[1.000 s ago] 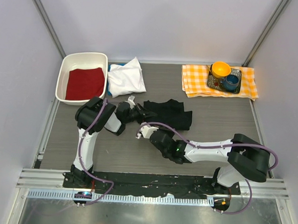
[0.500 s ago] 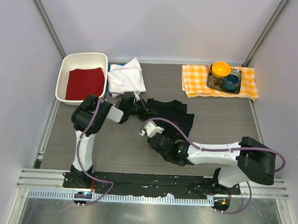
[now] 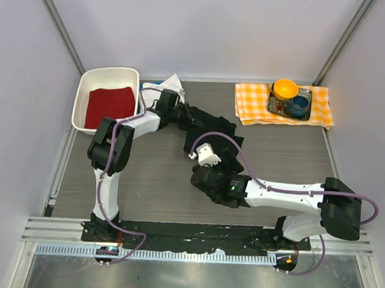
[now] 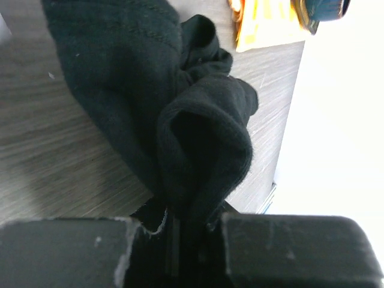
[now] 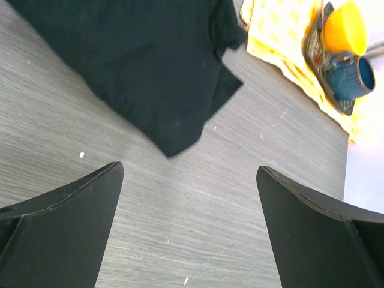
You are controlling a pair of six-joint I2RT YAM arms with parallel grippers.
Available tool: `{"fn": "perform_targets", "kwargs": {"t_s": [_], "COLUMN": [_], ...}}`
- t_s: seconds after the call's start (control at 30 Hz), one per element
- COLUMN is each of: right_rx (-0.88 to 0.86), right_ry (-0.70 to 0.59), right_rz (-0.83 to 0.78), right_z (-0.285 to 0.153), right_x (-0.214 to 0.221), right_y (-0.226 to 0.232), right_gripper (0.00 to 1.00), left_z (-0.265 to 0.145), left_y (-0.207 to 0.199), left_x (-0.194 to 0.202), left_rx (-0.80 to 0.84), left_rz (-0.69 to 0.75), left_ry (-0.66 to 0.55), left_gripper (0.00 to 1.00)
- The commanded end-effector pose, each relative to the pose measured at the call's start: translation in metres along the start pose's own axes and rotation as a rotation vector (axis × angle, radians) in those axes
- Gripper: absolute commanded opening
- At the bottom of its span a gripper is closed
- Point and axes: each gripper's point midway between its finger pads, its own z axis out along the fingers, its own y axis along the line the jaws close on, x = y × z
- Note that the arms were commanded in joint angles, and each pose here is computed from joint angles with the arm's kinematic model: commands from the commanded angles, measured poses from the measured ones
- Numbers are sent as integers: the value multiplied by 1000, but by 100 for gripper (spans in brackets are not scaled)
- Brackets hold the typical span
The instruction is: Fold and stack the t-shirts
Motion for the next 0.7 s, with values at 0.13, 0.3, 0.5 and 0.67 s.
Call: {"fn": "perform_targets", "kwargs": {"t_s": [0.13,0.3,0.5,0.67], "right_rx": [-23,-45,-74,-95], "right_ry": [37,44,48,40], "right_rz": [194,202,207,234], "right_z": [-4,-3,-2,-3], "right_x": [28,33,30,25], "right_y": [7,14,23,27], "right_gripper": [100,99,100,100], "left_z": [-12,-15,-35,-57], "left_y": [-23,-30,-40,-41], "left_x": [-47,-81,-128,-173], "left_rx": [-31,-28,17,41], "left_rz": [140,175,188,187], "left_ry": [-9,-40,-81,-143], "left_gripper": [0,0,0,0]}}
